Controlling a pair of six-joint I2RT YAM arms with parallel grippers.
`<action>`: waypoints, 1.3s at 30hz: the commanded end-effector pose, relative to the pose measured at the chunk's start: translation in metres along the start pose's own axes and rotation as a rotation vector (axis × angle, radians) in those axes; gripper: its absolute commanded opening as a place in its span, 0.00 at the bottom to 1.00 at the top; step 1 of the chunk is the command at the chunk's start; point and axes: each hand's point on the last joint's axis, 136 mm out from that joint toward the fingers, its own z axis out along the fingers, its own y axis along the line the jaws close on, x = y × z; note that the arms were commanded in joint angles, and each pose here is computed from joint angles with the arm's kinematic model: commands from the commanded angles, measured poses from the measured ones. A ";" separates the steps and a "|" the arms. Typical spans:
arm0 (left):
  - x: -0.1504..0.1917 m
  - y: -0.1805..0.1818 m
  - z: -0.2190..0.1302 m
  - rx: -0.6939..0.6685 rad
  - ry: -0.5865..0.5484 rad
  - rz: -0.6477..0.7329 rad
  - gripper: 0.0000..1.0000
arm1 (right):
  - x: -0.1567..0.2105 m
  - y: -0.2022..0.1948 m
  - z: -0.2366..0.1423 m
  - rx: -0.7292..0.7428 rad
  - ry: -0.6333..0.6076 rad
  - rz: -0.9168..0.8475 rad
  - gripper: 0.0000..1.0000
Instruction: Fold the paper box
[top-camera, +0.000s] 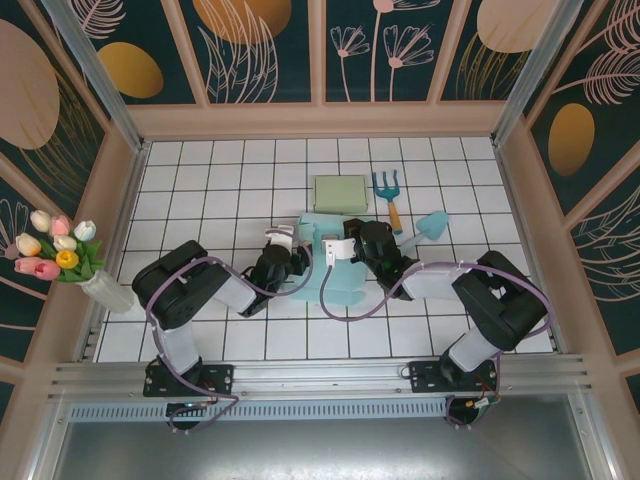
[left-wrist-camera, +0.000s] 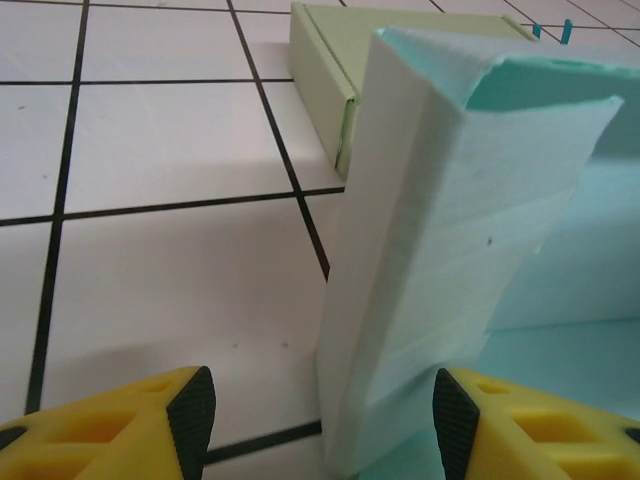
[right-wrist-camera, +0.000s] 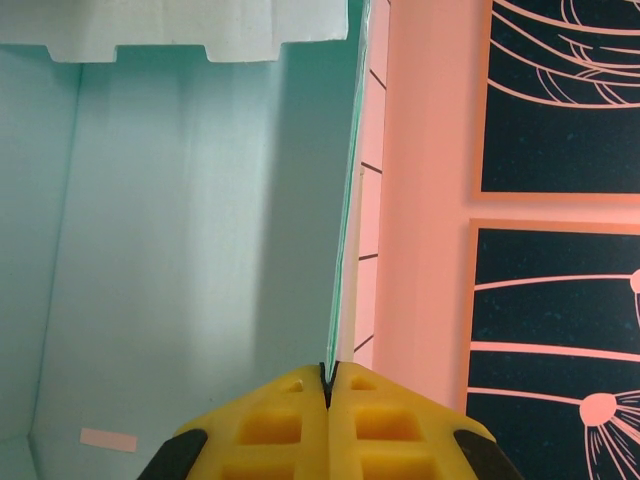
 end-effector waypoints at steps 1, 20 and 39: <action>-0.006 0.003 0.012 -0.041 -0.018 0.015 0.61 | 0.007 0.036 0.001 -0.129 0.024 -0.002 0.00; 0.001 0.087 0.008 -0.609 -0.023 0.031 0.11 | 0.021 0.021 0.004 -0.076 0.089 0.028 0.00; -0.032 0.015 -0.004 -0.119 -0.074 -0.063 0.57 | 0.023 0.036 0.013 -0.128 0.101 0.036 0.00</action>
